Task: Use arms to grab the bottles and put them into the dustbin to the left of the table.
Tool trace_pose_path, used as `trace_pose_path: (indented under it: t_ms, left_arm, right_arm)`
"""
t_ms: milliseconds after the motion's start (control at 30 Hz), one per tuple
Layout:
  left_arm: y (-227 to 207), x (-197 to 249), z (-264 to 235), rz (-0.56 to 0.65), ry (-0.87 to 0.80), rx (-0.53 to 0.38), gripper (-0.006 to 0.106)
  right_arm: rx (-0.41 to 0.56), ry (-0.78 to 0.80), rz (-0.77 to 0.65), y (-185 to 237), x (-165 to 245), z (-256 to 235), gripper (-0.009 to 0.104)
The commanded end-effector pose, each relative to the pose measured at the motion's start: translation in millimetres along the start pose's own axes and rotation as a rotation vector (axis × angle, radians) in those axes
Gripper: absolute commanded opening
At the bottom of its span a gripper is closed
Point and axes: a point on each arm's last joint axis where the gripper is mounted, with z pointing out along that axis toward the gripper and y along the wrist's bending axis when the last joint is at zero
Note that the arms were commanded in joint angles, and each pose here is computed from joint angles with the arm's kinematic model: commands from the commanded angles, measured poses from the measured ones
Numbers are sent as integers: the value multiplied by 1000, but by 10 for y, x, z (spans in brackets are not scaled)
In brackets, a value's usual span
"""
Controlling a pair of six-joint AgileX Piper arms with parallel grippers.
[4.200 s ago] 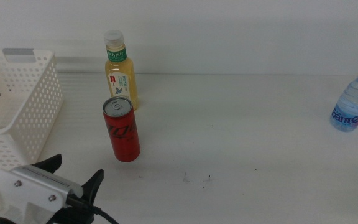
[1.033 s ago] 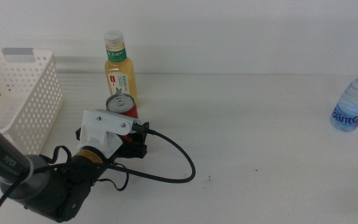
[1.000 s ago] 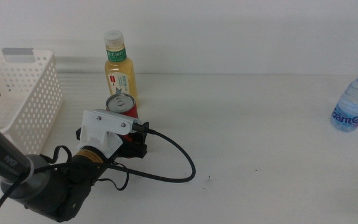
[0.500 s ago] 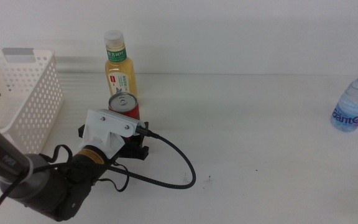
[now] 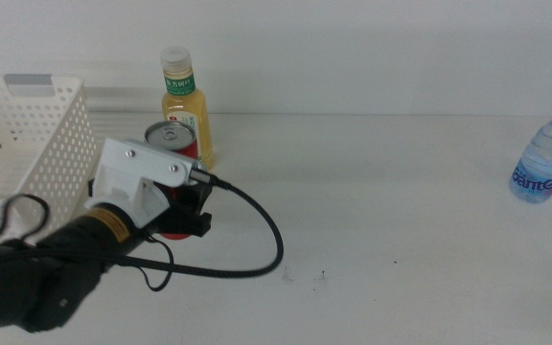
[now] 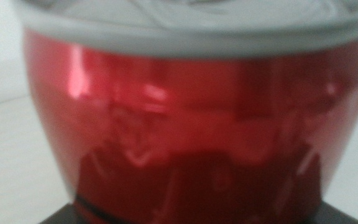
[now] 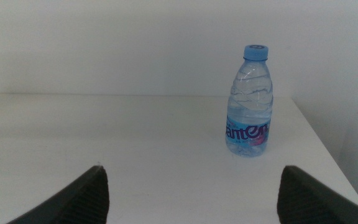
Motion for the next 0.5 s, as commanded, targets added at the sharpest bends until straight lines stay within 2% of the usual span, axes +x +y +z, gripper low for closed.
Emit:
trace_pose_path:
  t_ms: [0,200,467]
  left_arm:
    - [2,-218,-113,-12,-19,-2,36]
    - [21,-682,-318,-48,51,-27,36]
    - [66,-1221,-360,-43,242,-68,36]
  right_arm:
    - [0,-12,-12,-1,0,-1,93]
    - [0,-12,-12,-1,0,-1,93]
    - [0,-12,-12,-1,0,-1,93]
